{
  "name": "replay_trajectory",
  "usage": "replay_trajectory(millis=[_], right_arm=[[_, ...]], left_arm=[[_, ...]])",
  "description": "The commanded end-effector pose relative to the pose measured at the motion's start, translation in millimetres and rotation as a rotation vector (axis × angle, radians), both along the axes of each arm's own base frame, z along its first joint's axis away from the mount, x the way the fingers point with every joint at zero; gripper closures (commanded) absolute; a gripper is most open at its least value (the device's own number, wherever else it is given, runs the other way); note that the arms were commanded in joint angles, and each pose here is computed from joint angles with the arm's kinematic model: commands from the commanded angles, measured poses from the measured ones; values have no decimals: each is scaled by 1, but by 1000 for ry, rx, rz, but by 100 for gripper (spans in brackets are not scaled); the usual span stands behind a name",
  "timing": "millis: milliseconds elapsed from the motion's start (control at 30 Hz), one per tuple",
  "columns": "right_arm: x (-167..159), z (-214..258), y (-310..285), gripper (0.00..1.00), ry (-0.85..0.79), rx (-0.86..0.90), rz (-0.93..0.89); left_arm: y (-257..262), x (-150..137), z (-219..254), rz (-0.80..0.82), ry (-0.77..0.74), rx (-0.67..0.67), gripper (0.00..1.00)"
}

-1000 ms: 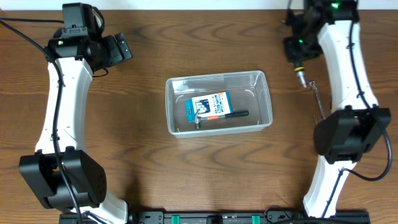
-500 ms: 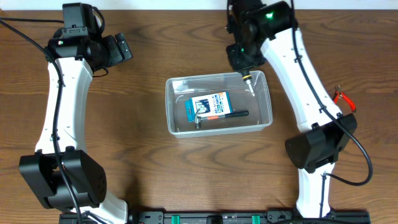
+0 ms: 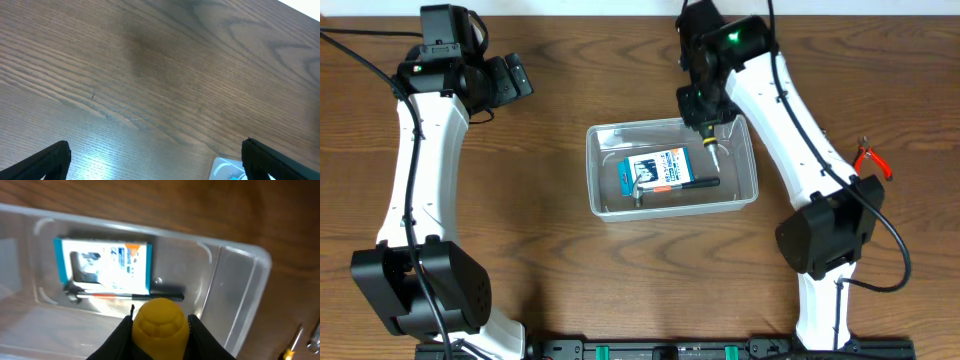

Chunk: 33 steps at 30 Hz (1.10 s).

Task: Pack container
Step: 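Carry the screwdriver with the right gripper and lower it into the container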

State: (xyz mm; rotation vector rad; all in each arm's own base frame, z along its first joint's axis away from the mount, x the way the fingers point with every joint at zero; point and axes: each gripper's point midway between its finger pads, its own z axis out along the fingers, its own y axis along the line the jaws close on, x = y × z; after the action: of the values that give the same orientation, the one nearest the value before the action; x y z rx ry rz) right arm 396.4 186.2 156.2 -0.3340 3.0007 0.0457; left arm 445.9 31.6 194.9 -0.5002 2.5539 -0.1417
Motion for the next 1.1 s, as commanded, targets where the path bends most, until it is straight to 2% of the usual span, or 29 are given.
replay_trajectory(millis=[0, 600, 833, 1067], right_arm=[[-9, -11, 0, 99, 34, -13, -13], [-23, -90, -6, 98, 106, -50, -7], [-23, -99, -6, 77, 102, -49, 8], [-22, -99, -6, 73, 99, -48, 19]], left_arm=[[0, 2, 5, 11, -12, -7, 2], [0, 2, 5, 11, -12, -7, 2], [0, 2, 5, 11, -12, -7, 2], [0, 2, 5, 11, -12, -7, 2]])
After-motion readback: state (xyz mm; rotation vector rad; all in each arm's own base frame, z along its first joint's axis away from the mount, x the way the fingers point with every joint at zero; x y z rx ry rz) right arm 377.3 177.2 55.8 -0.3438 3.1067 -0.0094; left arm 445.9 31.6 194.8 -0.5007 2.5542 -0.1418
